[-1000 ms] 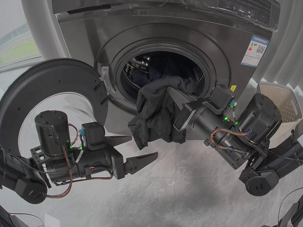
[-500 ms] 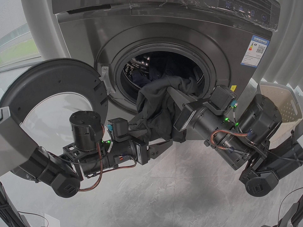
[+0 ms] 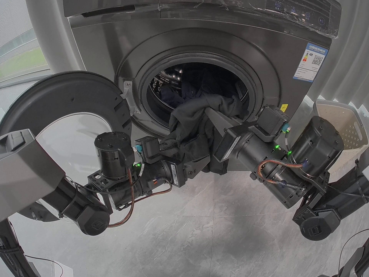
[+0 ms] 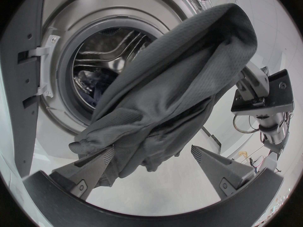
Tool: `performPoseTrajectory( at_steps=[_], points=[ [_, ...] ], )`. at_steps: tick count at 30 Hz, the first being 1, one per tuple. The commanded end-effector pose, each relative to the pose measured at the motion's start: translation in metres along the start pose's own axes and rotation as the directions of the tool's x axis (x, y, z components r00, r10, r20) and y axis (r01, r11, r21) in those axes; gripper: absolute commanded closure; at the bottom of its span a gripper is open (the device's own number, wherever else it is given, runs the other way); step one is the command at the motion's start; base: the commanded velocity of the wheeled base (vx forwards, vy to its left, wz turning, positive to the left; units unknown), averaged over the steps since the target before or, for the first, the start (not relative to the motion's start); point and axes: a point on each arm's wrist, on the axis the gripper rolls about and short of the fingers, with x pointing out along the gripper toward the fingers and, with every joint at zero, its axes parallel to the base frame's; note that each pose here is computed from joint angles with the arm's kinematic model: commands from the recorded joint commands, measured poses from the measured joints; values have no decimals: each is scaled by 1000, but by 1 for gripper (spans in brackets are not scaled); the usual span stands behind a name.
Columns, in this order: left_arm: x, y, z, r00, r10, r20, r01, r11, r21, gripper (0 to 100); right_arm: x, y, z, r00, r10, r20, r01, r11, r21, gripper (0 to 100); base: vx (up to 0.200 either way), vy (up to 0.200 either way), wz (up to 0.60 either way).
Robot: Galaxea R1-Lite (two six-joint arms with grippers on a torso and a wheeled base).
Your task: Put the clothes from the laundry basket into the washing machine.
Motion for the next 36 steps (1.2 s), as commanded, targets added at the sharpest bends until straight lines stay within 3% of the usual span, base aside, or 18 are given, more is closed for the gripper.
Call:
performPoseTrajectory(
  at_steps=[1, 8, 17, 21, 29, 36],
  points=[
    [-7, 8, -3, 999, 36, -13, -36, 999, -3, 0, 0, -3, 3, 1000, -9, 9, 9, 1000, -4, 100, 0, 0, 0],
    [-16, 8, 1, 999, 41, 1, -41, 999, -1, 0, 0, -3, 3, 1000, -9, 9, 9, 1000, -2, 100, 0, 0, 0],
    [-22, -26, -2, 998, -54, -20, 54, 999, -1, 0, 3, -6, 2, 1000, -16, 11, 16, 1000, -6, 100, 0, 0, 0],
    [-21, -37, -3, 996, -90, -27, 89, 996, -24, 0, 7, -5, 4, 1000, -14, 23, 15, 1000, -5, 100, 0, 0, 0],
    [-6, -33, -14, 994, -96, -50, 94, 995, -44, 0, 8, -5, 4, 1000, -14, 26, 14, 1000, -4, 100, 0, 0, 0],
    [8, -15, -17, 998, -52, -38, 50, 998, -45, 0, 6, -4, 5, 1000, -12, 27, 13, 1000, -3, 100, 0, 0, 0]
  ],
)
